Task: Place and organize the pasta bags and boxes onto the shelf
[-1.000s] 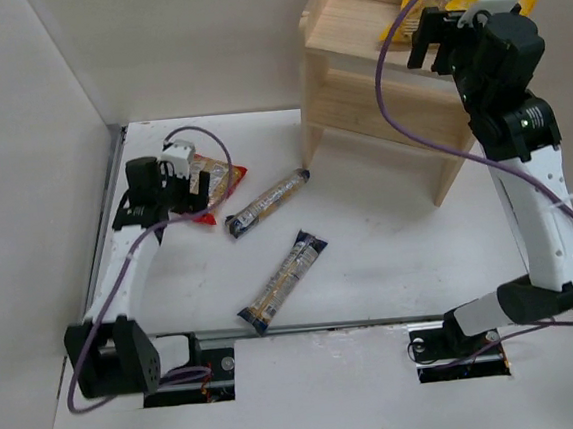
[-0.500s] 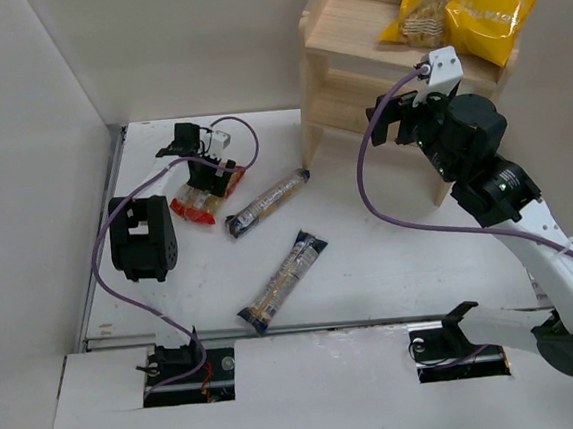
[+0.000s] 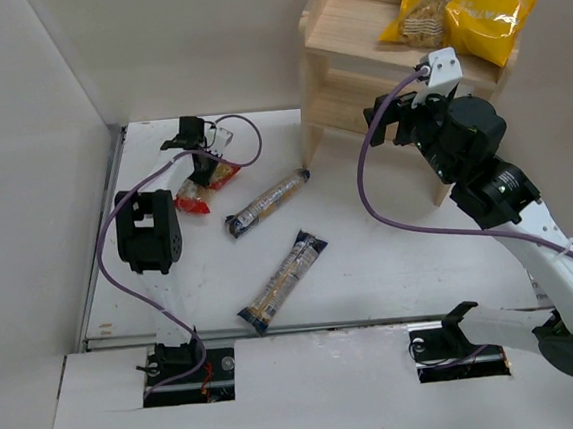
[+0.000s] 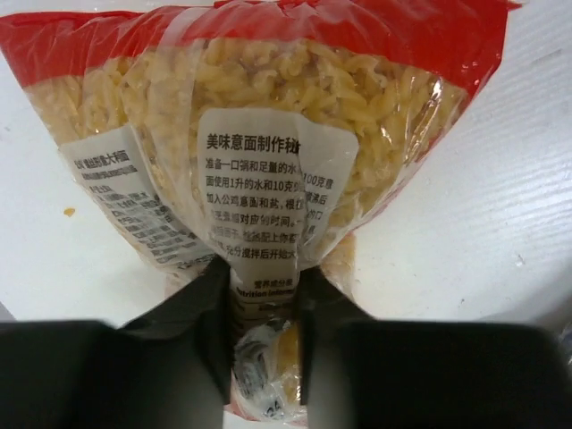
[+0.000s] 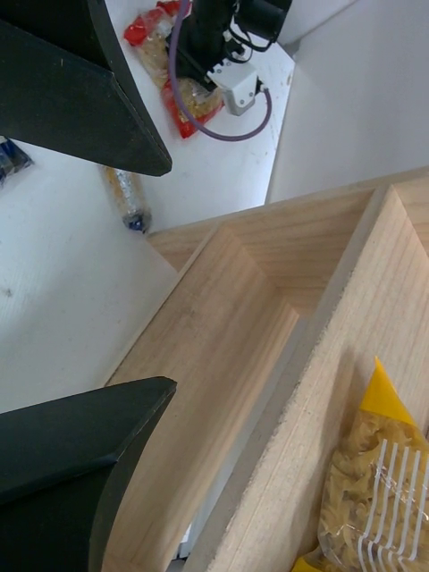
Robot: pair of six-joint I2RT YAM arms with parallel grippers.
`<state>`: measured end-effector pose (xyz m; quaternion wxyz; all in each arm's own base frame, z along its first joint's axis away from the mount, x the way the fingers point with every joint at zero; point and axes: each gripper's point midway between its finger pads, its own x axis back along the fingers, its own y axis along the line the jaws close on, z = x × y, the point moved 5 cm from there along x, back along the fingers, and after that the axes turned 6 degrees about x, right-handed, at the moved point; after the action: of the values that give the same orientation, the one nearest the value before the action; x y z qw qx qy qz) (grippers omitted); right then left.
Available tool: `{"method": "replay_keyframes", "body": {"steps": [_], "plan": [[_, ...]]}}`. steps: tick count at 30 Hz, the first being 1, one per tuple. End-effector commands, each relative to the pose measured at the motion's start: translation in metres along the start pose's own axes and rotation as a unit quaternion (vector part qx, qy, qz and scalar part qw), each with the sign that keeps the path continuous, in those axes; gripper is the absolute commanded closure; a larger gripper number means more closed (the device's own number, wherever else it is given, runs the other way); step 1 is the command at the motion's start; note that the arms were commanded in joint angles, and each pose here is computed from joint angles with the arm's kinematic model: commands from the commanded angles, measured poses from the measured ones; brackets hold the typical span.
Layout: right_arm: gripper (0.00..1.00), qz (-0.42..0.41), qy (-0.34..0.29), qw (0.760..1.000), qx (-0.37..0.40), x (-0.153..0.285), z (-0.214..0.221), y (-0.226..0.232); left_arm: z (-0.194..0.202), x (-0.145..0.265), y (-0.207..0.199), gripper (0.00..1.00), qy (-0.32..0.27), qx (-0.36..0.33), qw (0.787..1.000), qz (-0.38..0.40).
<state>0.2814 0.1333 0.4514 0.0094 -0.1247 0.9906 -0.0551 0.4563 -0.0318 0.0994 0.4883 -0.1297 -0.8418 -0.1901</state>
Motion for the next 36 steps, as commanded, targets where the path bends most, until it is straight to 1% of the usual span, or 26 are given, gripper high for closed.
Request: {"method": "replay_keyframes", "body": {"steps": [1,2,4,7,9,10,16,20,24,27,30,36], "plan": [[0.0,0.011,-0.061,0.998,-0.018,0.008,-0.034,-0.006,0.085,-0.03,-0.028,0.98,0.154,0.027,0.984,0.089],[0.0,0.011,-0.063,0.998,-0.019,0.008,-0.035,-0.006,0.082,-0.024,-0.029,1.0,0.142,0.032,0.985,0.09],[0.0,0.011,-0.064,0.998,-0.019,0.008,-0.035,-0.005,0.071,-0.007,-0.03,1.0,0.103,0.049,0.989,0.091],[0.0,0.005,-0.062,0.998,-0.016,0.006,-0.034,-0.001,0.046,0.029,-0.023,1.0,0.011,0.089,0.992,0.088],[0.0,0.004,-0.063,0.998,-0.014,0.005,-0.033,0.0,0.031,0.053,-0.016,1.0,-0.047,0.094,0.992,0.076],[0.0,0.003,-0.066,0.998,-0.014,0.006,-0.034,0.0,0.026,0.063,-0.017,1.0,-0.065,0.09,0.991,0.072],[0.0,0.008,-0.085,0.996,-0.009,0.01,-0.041,-0.004,0.019,0.103,-0.025,1.0,-0.118,0.081,0.987,0.072],[0.0,0.01,-0.091,0.996,-0.008,0.013,-0.041,-0.005,0.011,0.12,-0.022,1.0,-0.15,0.085,0.982,0.071],[0.0,0.018,-0.095,0.995,-0.006,0.015,-0.04,-0.008,0.011,0.13,-0.023,1.0,-0.161,0.078,0.982,0.062],[0.0,0.024,-0.103,0.994,-0.006,0.017,-0.042,-0.01,0.01,0.138,-0.032,1.0,-0.166,0.063,0.982,0.067],[0.0,0.026,-0.111,0.993,-0.008,0.019,-0.044,-0.011,0.002,0.155,-0.039,1.0,-0.19,0.048,0.979,0.065],[0.0,0.036,-0.109,0.993,-0.001,0.021,-0.04,-0.015,-0.014,0.213,-0.045,1.0,-0.261,-0.01,0.965,0.025]]}}
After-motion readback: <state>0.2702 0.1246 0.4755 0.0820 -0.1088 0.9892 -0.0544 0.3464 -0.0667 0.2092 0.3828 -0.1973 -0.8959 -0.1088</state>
